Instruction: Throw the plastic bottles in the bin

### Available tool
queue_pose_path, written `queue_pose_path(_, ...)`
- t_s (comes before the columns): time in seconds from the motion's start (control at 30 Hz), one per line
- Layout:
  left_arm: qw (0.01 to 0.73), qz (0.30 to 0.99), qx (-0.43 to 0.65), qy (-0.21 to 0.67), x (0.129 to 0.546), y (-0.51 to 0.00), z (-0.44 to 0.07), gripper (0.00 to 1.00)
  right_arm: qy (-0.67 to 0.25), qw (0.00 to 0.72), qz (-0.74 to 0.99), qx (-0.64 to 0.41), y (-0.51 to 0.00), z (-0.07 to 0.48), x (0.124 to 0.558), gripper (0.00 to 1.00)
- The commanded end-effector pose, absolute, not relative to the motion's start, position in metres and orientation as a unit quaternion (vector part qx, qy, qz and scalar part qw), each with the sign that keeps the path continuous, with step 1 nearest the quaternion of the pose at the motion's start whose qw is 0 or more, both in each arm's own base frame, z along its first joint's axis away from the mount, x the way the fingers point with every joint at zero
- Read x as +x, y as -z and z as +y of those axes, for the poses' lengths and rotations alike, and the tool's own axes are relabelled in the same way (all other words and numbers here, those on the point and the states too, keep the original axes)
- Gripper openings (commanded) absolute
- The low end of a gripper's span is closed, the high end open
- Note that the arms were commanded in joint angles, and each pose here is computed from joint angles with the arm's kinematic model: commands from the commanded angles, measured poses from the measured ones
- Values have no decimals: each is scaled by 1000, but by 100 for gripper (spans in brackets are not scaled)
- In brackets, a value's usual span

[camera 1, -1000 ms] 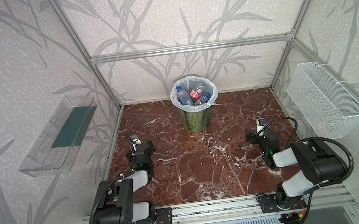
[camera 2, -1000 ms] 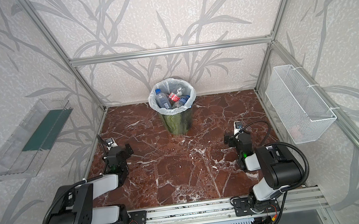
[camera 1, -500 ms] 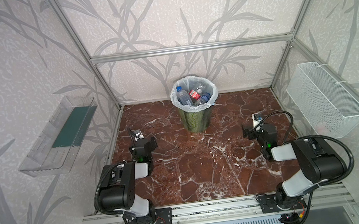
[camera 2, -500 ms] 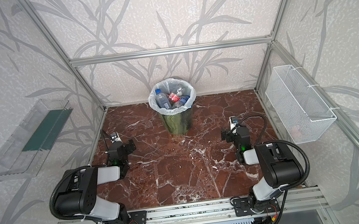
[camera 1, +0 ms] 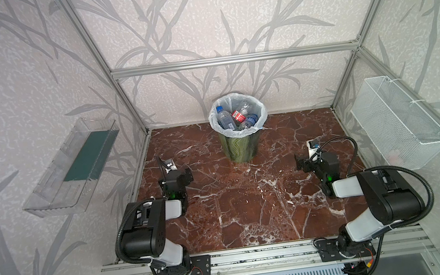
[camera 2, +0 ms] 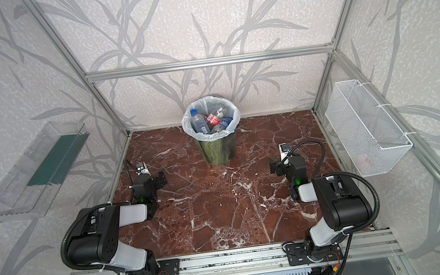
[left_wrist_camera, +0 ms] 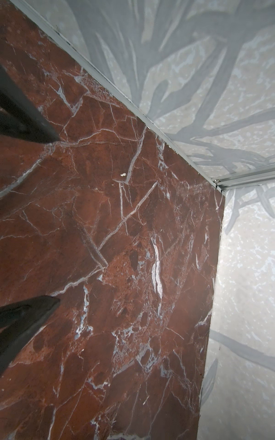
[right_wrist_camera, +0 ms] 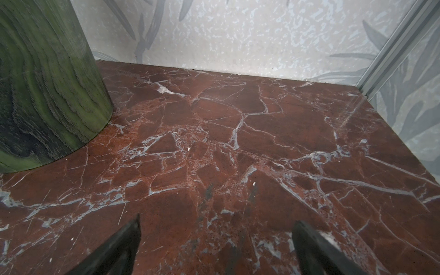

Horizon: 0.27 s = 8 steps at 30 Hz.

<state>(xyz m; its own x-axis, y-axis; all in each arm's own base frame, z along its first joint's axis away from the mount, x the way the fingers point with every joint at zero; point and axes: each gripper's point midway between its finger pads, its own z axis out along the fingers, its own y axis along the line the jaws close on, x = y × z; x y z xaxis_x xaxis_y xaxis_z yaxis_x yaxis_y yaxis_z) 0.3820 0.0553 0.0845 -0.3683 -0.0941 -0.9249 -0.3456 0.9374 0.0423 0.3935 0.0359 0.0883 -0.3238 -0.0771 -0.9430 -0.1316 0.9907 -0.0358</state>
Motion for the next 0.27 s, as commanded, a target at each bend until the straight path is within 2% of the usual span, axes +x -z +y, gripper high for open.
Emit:
queue_pose_path(0.0,556,813,-127,-117,387,-95,55,99,-25,583,809,-71,-93,39,398,99)
queue_pose_path(0.23,556,813,-127,-117,387,-95,56,99,-24,584,809,-70,-93,39,398,99)
